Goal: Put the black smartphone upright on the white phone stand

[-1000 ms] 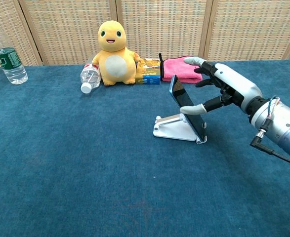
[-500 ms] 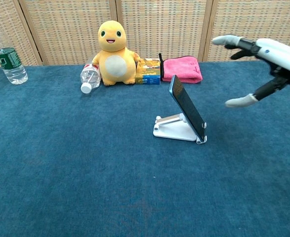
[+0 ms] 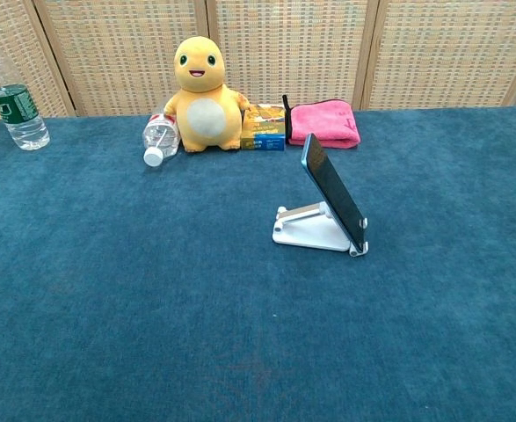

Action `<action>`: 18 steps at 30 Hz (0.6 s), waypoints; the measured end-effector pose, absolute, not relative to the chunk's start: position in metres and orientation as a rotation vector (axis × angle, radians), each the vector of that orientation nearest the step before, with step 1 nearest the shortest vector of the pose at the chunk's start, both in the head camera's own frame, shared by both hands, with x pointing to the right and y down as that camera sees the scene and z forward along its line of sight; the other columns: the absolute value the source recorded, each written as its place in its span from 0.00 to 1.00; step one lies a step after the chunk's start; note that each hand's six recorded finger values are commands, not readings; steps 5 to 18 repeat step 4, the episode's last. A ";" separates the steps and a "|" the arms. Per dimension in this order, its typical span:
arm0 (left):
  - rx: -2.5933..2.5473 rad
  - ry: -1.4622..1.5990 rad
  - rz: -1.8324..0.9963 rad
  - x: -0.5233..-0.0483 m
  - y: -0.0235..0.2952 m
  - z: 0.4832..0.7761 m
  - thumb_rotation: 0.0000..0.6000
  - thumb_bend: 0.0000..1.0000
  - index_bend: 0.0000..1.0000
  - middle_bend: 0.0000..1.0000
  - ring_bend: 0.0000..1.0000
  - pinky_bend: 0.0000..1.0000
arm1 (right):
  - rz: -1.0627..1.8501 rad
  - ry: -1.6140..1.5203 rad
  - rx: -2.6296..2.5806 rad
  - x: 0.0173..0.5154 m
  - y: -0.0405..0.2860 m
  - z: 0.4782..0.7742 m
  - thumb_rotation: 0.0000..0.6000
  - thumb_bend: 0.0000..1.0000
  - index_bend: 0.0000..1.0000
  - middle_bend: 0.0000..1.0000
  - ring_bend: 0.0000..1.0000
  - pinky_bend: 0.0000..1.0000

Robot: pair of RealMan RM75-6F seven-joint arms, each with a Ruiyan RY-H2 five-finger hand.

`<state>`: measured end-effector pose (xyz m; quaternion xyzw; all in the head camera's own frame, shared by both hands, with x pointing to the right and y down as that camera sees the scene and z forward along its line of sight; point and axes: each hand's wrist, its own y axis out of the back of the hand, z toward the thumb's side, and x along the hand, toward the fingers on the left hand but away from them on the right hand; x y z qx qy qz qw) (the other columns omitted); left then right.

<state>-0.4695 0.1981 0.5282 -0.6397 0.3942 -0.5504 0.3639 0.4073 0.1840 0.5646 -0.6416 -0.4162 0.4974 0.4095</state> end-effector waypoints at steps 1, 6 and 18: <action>-1.647 1.002 -1.410 -0.468 0.200 0.529 1.00 0.00 0.00 0.00 0.00 0.00 | 1.267 -1.062 -1.609 0.410 0.187 0.560 1.00 0.00 0.00 0.00 0.00 0.07; -1.649 0.983 -1.405 -0.465 0.204 0.531 1.00 0.00 0.00 0.00 0.00 0.00 | 1.308 -1.093 -1.590 0.416 0.196 0.546 1.00 0.00 0.00 0.00 0.00 0.05; -1.649 0.983 -1.405 -0.465 0.204 0.531 1.00 0.00 0.00 0.00 0.00 0.00 | 1.308 -1.093 -1.590 0.416 0.196 0.546 1.00 0.00 0.00 0.00 0.00 0.05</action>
